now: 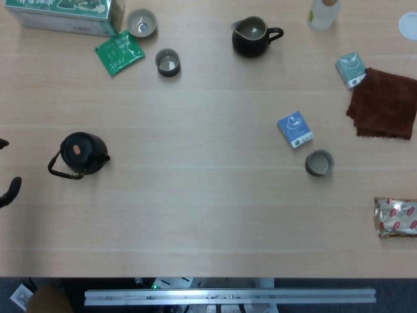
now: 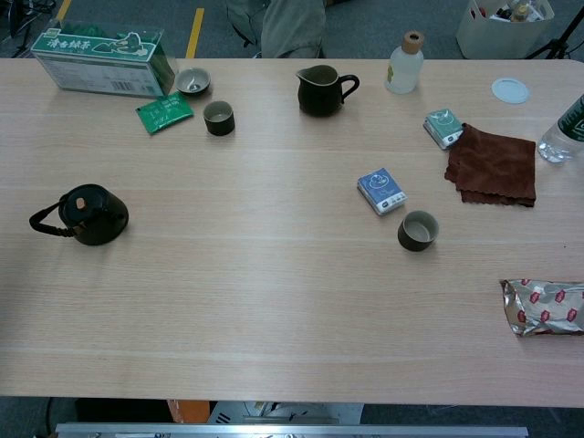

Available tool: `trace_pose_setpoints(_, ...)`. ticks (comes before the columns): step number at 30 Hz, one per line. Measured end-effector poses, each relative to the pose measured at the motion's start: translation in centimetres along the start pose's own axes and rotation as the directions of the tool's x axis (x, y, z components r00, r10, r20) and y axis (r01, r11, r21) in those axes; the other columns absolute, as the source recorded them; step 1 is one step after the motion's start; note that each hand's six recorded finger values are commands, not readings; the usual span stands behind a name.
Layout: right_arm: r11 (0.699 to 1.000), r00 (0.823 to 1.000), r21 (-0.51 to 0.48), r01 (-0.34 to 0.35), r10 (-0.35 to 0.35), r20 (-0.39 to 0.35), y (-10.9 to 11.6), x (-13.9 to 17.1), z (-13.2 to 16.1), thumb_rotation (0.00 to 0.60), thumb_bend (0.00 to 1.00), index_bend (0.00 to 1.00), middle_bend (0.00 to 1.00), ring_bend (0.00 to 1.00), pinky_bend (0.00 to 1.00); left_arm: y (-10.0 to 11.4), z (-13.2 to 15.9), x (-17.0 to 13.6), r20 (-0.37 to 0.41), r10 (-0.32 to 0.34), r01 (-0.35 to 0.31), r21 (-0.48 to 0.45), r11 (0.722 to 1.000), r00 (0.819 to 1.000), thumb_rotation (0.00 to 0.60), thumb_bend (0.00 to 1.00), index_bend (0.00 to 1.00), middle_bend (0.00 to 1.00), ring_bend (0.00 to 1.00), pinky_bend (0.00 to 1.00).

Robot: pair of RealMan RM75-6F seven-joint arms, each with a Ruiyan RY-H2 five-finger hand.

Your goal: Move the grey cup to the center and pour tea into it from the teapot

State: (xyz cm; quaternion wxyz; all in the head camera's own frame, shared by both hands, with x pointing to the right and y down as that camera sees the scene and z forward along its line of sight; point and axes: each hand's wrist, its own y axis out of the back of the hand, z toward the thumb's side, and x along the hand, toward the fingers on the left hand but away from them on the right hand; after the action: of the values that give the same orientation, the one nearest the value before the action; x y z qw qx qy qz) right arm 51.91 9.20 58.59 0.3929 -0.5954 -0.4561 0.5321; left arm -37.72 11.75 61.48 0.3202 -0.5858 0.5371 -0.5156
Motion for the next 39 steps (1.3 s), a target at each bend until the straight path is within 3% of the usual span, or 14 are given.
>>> trace_pose_setpoints(9,1.000,1.000,-0.006,0.013,-0.013,-0.011,0.5,-0.2,0.3,0.600,0.20,0.19,0.22,0.09,0.12,0.3,-0.3,0.2,0.007,-0.010,0.010,0.000,1.000,1.000,0.600,0.23,0.33,0.36,0.27,0.05)
trace_pose_setpoints(15,1.000,0.999,-0.012,0.018,-0.018,-0.032,0.6,-0.6,0.9,0.600,0.20,0.19,0.22,0.09,0.12,-0.8,-0.3,0.1,0.035,-0.116,0.115,0.040,0.993,0.993,0.600,0.23,0.33,0.35,0.26,0.05)
trace_pose_setpoints(22,1.000,0.999,-0.008,0.026,-0.027,-0.038,0.9,-0.7,1.2,0.600,0.20,0.19,0.22,0.09,0.12,-2.8,0.6,0.7,0.094,-0.229,0.220,0.098,0.970,0.969,0.600,0.23,0.31,0.35,0.25,0.05)
trace_pose_setpoints(34,1.000,0.999,-0.008,0.025,-0.025,-0.020,1.0,-0.6,1.0,0.600,0.20,0.20,0.22,0.09,0.12,-6.3,2.8,1.8,0.196,-0.346,0.315,0.171,0.933,0.918,0.600,0.23,0.28,0.33,0.24,0.05)
trace_pose_setpoints(39,1.000,1.000,-0.010,0.024,-0.024,-0.014,0.9,-0.6,0.8,0.600,0.20,0.20,0.22,0.09,0.12,-7.2,3.6,2.4,0.217,-0.364,0.328,0.186,0.926,0.906,0.600,0.23,0.28,0.33,0.24,0.05)
